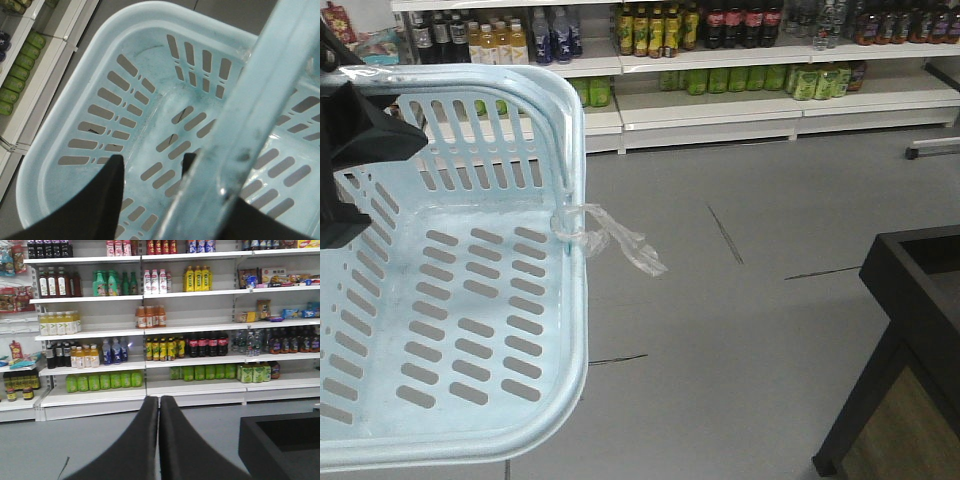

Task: Pick three apples into basket with both arms
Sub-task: 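Turn the base toward the fruit table with apples and oranges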

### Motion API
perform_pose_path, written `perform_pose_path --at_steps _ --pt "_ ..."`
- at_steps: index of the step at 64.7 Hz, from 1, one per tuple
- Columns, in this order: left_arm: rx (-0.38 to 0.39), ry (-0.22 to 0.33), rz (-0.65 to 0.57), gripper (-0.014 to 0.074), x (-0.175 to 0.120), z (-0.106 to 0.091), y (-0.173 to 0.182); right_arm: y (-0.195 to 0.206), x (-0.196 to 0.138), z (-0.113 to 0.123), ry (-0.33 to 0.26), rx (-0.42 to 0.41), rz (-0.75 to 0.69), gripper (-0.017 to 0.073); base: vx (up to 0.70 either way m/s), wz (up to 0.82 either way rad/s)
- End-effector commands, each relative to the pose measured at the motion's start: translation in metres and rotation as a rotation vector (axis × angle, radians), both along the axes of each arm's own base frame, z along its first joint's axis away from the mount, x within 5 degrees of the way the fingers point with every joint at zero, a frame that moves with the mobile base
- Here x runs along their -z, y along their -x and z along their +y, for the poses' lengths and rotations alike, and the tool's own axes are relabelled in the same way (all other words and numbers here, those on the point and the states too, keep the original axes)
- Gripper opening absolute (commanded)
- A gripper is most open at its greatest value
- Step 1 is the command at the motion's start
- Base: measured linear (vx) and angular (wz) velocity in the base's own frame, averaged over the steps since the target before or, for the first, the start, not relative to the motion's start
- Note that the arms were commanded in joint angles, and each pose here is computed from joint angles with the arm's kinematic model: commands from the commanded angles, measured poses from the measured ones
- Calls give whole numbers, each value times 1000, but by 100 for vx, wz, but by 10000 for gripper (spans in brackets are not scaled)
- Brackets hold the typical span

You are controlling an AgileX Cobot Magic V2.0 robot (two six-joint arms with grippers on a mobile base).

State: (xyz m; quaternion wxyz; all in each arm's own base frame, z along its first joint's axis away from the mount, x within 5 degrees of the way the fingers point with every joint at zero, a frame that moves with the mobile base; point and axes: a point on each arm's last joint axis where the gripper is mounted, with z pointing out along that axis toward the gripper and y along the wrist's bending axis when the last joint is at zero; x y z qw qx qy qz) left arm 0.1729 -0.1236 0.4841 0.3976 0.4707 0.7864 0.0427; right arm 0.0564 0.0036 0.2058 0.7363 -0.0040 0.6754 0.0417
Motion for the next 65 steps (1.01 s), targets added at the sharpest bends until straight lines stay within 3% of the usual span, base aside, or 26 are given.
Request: perform_pose_path --at_steps 1,65 --pt "-2 62 -80 -6 -16 5 6 1 -2 0 7 -4 -69 -9 7 -29" --pt "-2 65 -84 -6 -18 6 8 1 -2 0 7 -4 -69 -9 8 -47"
